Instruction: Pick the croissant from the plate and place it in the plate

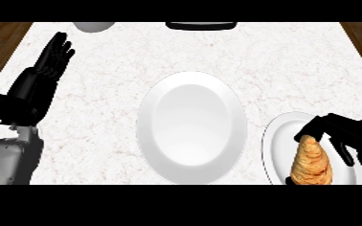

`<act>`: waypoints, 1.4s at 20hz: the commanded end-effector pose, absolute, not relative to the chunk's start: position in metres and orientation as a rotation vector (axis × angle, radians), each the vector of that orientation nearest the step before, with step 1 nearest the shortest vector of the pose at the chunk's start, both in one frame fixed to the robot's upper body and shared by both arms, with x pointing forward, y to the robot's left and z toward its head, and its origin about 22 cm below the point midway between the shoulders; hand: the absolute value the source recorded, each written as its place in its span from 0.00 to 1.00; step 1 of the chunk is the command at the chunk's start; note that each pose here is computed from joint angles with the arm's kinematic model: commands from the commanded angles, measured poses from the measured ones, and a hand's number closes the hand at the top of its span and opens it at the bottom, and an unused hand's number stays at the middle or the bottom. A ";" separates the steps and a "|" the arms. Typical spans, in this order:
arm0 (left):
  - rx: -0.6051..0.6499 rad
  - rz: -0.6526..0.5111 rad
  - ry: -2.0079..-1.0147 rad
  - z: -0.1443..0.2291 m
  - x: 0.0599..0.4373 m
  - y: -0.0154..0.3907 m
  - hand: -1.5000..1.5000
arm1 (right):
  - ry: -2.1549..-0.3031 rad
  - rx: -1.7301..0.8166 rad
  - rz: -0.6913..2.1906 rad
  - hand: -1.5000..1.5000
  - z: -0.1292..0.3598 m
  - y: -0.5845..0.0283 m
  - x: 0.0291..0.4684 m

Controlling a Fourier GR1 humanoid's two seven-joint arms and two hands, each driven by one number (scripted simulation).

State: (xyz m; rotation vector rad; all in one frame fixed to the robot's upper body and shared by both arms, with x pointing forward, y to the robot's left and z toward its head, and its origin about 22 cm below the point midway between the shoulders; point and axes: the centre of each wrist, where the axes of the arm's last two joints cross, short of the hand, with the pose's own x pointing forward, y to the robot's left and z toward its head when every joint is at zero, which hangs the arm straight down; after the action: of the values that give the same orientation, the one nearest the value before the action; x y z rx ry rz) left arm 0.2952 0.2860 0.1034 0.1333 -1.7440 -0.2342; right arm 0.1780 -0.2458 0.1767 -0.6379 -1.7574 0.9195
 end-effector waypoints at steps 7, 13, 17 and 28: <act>0.136 -0.244 -1.757 0.104 0.311 0.291 0.50 | -1.697 -0.516 0.942 1.00 0.167 -0.130 0.241; 0.138 -0.238 -1.746 0.106 0.301 0.273 0.50 | -1.637 -0.562 0.970 1.00 0.150 -0.076 0.269; 0.142 -0.246 -1.767 0.108 0.298 0.286 0.50 | -1.619 -0.590 1.000 1.00 0.102 -0.063 0.286; 0.111 -0.256 -1.751 0.104 0.295 0.275 0.50 | -1.502 -0.451 0.866 0.00 0.055 -0.036 0.326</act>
State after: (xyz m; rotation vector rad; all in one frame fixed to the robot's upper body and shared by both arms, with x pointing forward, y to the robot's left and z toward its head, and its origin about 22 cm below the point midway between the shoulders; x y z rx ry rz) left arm 0.2959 0.2781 0.1039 0.1290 -1.7544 -0.2474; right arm 0.3139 -0.0430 0.0719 -0.5010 -1.5223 0.9163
